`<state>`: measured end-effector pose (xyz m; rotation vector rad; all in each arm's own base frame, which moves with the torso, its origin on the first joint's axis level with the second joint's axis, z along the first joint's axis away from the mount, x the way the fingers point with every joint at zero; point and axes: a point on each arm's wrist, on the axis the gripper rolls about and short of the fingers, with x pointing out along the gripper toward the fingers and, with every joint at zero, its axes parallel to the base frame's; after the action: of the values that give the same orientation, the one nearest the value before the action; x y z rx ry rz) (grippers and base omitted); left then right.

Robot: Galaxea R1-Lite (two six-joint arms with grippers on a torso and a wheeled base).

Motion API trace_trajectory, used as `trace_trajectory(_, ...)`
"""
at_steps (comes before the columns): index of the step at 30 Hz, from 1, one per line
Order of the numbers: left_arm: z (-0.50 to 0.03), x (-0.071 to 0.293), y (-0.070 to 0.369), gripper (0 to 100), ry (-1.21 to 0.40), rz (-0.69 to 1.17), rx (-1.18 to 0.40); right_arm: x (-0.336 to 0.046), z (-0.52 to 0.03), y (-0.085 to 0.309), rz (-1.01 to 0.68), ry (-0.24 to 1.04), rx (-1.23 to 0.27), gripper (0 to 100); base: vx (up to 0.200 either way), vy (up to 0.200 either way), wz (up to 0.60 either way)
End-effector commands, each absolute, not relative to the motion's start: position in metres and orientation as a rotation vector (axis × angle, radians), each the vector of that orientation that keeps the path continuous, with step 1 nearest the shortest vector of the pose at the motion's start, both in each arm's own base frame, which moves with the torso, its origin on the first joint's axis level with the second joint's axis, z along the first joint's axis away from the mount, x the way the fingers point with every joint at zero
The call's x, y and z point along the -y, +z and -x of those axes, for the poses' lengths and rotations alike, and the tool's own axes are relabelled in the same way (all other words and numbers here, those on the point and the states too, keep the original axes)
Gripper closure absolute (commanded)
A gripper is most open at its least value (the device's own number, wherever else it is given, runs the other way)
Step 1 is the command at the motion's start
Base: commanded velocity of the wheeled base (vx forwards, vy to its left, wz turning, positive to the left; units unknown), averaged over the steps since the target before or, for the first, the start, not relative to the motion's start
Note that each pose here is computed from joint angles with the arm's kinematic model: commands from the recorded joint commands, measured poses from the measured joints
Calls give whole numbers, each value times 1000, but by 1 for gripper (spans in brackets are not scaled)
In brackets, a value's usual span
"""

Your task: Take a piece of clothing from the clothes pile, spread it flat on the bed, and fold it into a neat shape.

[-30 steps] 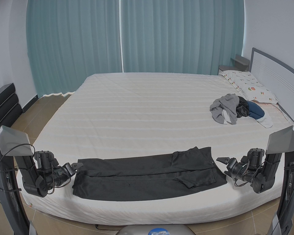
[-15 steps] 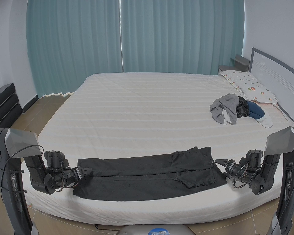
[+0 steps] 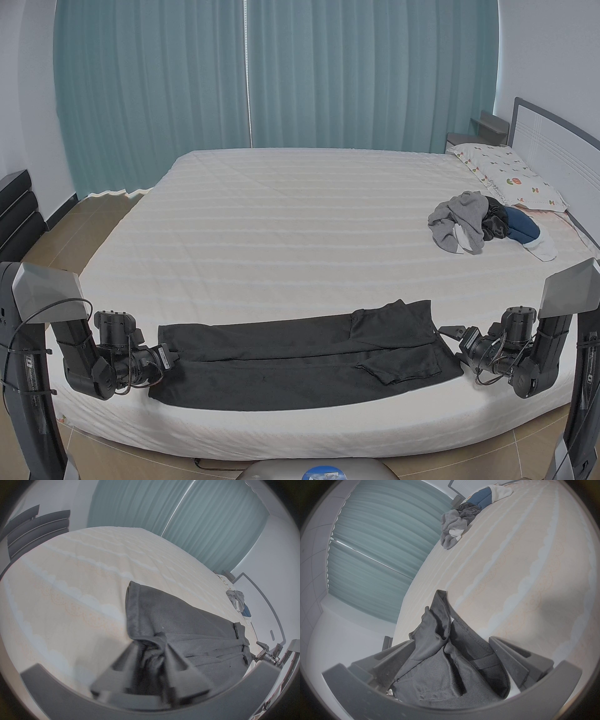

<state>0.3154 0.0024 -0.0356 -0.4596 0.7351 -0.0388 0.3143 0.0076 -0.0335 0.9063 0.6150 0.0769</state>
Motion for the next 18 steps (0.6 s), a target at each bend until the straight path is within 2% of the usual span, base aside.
trace_trajectory(1, -314, -4, -32, 100, -32, 460, -725, -3, -315, -30, -910, 72, -599, 0, 0, 0, 0)
trace_trajectory(13, -318, -3, -22, 100, -41, 459, -682, 2, -315, -30, -915, 56, -590, 0, 0, 0, 0)
trace_trajectory(16, -319, -3, -21, 100, -38, 468, -678, 5, -316, -27, -918, 53, -576, 0, -200, 0, 0)
trace_trajectory(18, -319, -3, -22, 100, -37, 471, -681, 7, -317, -23, -920, 53, -560, 0, 0, 0, 0)
